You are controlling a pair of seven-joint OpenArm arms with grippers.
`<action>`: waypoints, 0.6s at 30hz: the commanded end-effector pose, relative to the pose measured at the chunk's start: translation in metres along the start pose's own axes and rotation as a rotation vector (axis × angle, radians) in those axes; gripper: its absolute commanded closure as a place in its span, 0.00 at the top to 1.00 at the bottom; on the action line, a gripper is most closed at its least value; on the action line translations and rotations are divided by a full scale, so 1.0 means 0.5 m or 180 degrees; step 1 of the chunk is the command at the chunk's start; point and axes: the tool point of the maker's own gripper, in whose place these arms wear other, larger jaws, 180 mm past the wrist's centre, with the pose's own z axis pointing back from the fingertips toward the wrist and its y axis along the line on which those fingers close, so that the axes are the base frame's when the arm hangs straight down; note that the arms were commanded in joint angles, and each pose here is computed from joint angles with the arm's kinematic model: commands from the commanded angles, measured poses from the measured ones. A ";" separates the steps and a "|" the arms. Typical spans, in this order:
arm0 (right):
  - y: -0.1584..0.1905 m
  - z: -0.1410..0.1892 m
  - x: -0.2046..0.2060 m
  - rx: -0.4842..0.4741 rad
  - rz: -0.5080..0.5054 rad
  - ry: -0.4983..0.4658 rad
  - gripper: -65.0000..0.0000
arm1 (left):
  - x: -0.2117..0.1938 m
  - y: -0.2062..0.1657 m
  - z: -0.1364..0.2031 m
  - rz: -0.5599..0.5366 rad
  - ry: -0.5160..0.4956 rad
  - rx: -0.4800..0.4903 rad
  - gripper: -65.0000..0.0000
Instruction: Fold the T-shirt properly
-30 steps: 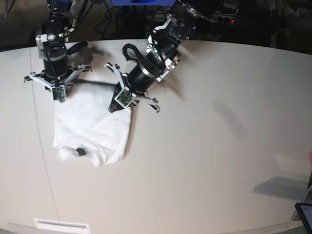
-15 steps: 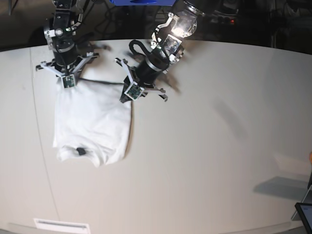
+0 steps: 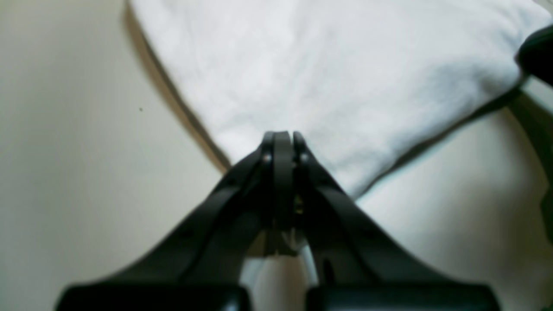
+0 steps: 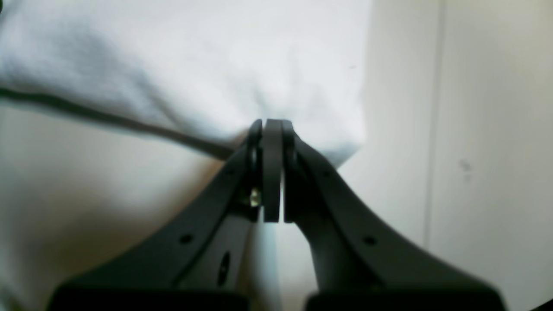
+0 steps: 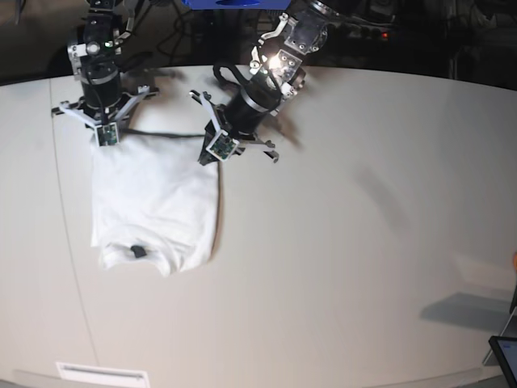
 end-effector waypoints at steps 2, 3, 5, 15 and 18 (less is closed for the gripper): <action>-0.016 0.010 0.054 -0.0070 -0.0001 -0.0284 0.00 | 0.071 0.012 0.002 -0.0045 -0.0283 0.0038 0.00; -0.017 0.009 0.058 -0.0076 -0.0002 -0.0303 0.00 | 0.081 0.015 0.003 -0.0046 -0.0280 0.0056 0.00; -0.020 0.007 0.064 -0.0084 0.0006 -0.0326 0.00 | 0.109 0.026 0.003 -0.0083 -0.0343 0.0090 0.00; -0.003 -0.040 0.029 0.0005 -0.0046 -0.0160 0.00 | 0.092 0.035 -0.061 -0.0121 -0.0198 0.0054 0.00; 0.011 -0.056 -0.010 0.0082 -0.0049 0.0005 0.00 | 0.063 0.023 -0.072 -0.0046 -0.0077 0.0028 0.00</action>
